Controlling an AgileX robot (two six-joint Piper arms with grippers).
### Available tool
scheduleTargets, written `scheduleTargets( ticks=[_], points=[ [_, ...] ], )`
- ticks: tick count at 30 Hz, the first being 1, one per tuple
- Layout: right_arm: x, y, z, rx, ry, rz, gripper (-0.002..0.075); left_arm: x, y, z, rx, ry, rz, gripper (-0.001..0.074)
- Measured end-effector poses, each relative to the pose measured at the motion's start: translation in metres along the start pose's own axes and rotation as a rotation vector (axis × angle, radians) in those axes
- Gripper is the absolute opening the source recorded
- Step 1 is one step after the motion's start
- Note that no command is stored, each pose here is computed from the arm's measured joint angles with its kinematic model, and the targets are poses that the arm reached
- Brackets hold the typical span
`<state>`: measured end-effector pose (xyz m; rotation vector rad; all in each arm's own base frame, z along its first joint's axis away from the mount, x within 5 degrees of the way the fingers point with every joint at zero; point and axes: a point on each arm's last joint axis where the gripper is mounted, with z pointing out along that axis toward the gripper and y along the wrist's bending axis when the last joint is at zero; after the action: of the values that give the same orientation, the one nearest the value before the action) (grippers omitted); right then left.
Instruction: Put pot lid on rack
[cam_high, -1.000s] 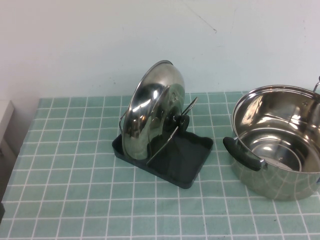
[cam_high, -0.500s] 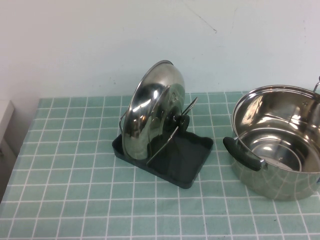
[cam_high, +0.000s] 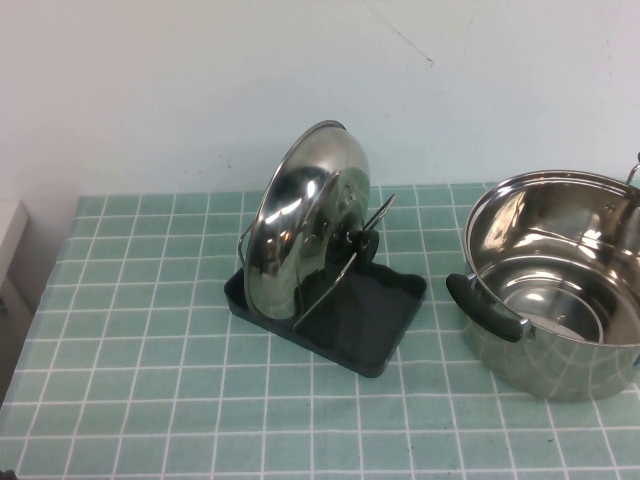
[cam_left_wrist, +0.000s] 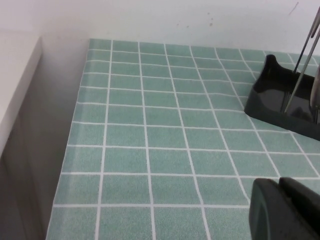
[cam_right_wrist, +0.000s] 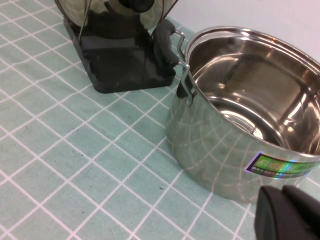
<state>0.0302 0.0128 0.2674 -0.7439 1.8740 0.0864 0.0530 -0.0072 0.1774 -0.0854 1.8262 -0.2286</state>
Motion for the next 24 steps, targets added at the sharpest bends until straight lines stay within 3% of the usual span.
scheduleTargets(
  ticks=[24],
  points=[
    [0.0000, 0.0000, 0.0000, 0.000, 0.000, 0.000, -0.0001, -0.0004, 0.0027, 0.0000, -0.048, -0.007, 0.014, -0.0001]
  ],
)
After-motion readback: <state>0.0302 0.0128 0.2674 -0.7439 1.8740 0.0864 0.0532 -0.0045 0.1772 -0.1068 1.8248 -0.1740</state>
